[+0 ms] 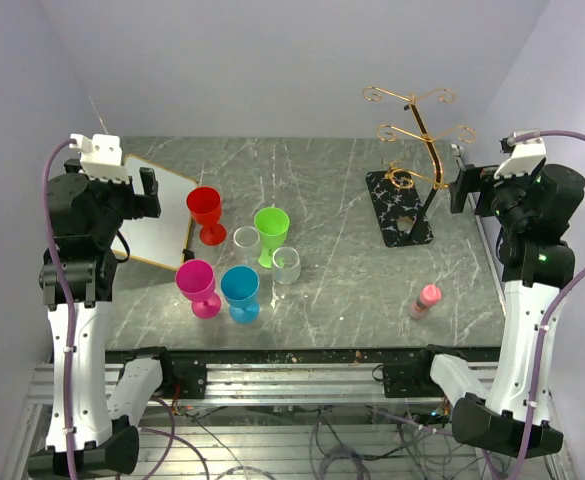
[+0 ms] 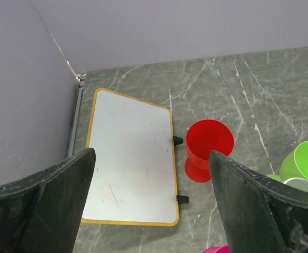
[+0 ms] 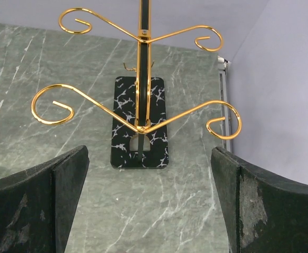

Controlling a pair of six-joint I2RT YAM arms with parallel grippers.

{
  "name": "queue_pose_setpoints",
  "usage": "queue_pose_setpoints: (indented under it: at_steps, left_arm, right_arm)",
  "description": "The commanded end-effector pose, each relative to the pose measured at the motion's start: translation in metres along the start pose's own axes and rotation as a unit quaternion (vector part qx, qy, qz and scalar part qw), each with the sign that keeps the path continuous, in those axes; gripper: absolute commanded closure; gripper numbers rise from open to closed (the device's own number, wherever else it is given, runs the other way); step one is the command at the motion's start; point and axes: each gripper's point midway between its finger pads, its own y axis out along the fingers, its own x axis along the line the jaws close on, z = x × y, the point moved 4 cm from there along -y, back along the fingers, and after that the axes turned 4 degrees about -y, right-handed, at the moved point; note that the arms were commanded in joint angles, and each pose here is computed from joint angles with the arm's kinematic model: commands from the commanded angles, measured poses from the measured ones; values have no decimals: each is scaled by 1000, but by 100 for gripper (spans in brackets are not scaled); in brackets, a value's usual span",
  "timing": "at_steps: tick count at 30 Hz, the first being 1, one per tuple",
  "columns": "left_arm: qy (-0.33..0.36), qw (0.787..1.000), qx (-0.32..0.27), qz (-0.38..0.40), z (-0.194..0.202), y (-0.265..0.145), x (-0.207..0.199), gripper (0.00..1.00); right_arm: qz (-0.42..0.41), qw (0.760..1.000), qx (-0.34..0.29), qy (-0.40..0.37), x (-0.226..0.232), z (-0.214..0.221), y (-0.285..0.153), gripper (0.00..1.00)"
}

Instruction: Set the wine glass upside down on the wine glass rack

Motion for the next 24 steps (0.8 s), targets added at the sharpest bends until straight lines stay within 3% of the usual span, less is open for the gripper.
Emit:
queue_pose_setpoints:
  at_steps: [1, 10, 24]
  left_arm:
    - [13, 1000, -24, -3, -6, -6, 3, 1]
    - [7, 999, -28, -21, -7, -11, 6, 1]
    - [35, 999, -38, -5, -9, -16, 3, 1]
  right_arm:
    - [2, 1000, -24, -8, 1, -12, -5, 0]
    - [-7, 998, -51, -20, 6, -19, -15, 0]
    - [7, 999, -21, -42, -11, -16, 15, 0]
